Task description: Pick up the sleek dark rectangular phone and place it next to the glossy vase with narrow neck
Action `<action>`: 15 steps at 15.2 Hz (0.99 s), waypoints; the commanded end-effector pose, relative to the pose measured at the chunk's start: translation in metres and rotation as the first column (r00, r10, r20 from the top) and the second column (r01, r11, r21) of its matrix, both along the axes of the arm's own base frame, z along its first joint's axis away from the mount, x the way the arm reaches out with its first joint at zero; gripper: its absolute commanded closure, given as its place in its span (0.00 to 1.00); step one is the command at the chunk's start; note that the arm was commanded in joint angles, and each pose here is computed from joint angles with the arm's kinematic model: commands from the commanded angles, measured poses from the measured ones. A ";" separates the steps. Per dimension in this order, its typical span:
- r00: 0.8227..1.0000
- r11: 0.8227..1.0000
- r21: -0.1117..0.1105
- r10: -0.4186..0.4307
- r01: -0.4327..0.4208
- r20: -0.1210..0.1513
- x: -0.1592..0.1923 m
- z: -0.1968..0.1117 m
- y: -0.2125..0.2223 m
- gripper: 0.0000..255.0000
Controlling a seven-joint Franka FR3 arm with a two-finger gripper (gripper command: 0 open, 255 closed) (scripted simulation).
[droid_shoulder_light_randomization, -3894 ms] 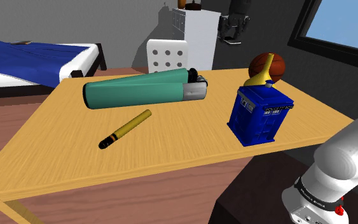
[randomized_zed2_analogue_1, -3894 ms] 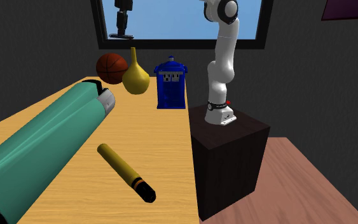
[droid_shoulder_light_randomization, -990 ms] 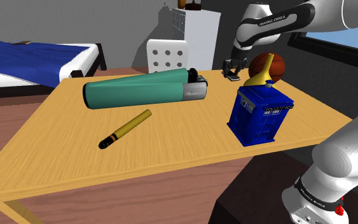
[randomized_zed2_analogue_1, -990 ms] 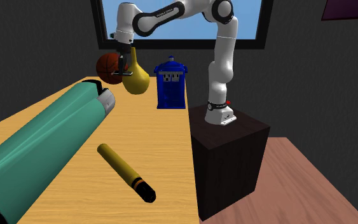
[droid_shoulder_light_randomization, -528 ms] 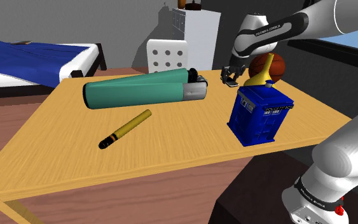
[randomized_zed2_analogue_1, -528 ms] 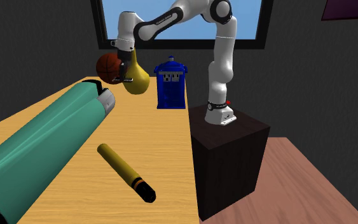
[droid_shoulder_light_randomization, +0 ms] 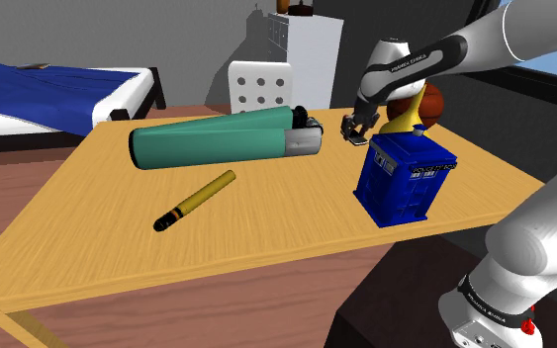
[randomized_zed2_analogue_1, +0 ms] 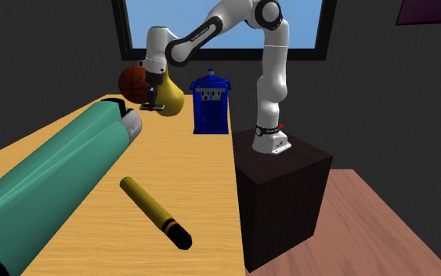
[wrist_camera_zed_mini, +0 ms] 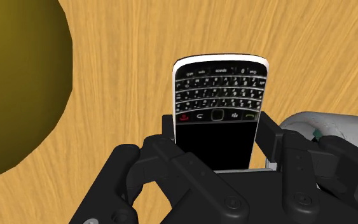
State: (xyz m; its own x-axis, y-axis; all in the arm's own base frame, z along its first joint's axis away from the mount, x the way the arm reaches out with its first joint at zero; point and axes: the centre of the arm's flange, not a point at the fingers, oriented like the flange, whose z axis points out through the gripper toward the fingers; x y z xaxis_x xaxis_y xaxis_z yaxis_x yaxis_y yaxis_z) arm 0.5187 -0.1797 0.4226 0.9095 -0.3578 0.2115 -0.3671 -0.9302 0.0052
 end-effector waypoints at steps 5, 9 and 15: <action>1.000 1.000 0.000 0.000 0.000 0.001 -0.001 -0.031 0.001 1.00; 1.000 1.000 0.000 0.000 0.000 0.001 -0.001 -0.052 0.001 1.00; 1.000 1.000 0.000 0.000 0.000 0.001 -0.001 -0.082 0.001 1.00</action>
